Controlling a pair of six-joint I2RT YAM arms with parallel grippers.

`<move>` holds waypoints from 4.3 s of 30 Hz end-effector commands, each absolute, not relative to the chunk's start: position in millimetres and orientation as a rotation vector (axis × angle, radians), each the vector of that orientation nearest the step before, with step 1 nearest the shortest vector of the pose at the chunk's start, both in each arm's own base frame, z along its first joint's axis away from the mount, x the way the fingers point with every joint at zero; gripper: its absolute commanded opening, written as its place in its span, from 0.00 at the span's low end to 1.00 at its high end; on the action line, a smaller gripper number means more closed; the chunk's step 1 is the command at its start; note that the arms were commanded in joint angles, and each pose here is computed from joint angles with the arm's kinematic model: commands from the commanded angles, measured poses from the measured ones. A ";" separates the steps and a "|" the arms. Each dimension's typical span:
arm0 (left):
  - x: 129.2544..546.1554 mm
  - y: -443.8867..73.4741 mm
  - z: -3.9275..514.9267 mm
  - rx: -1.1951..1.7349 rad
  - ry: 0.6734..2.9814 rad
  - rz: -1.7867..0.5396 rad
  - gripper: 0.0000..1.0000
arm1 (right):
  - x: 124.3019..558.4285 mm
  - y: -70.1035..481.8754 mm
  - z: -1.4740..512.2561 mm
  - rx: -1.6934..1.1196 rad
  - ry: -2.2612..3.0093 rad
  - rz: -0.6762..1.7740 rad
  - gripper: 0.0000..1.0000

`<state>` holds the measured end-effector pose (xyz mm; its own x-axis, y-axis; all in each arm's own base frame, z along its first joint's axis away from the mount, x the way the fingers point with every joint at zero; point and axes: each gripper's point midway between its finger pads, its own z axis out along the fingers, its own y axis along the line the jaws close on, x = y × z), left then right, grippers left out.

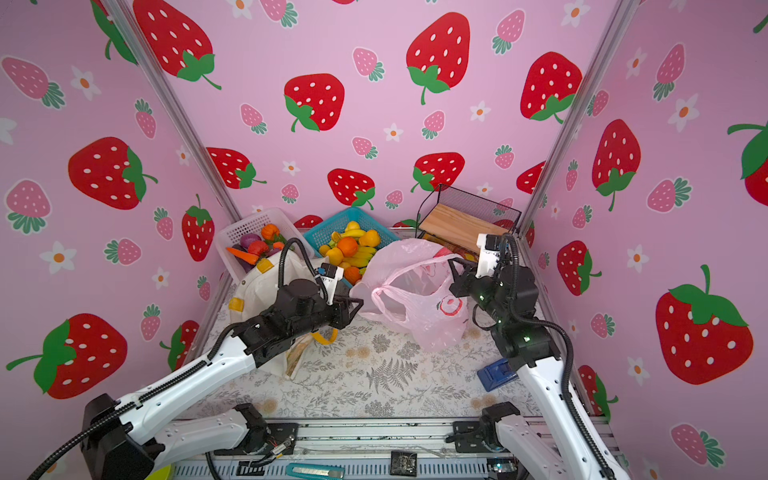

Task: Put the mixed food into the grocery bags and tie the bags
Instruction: 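Hold the pink bag open with both grippers near the wire shelf, then release the bag with the left gripper and move it over the teal basket, then lower the left gripper into the teal basket and grasp the green avocado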

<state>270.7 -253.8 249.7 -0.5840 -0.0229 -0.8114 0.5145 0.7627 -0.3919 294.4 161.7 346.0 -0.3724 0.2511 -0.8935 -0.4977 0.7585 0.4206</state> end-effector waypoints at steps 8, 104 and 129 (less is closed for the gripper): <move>249.5 -282.3 285.7 0.817 1.770 -0.502 0.68 | 269.0 210.3 323.3 -0.326 1.789 1.236 0.00; 387.6 -200.7 171.6 0.103 2.475 -0.406 0.66 | 339.5 145.2 280.8 -0.174 1.946 0.680 0.00; 498.2 -306.0 168.0 0.351 2.377 -0.368 0.70 | 347.0 141.8 290.5 -0.222 1.924 0.612 0.00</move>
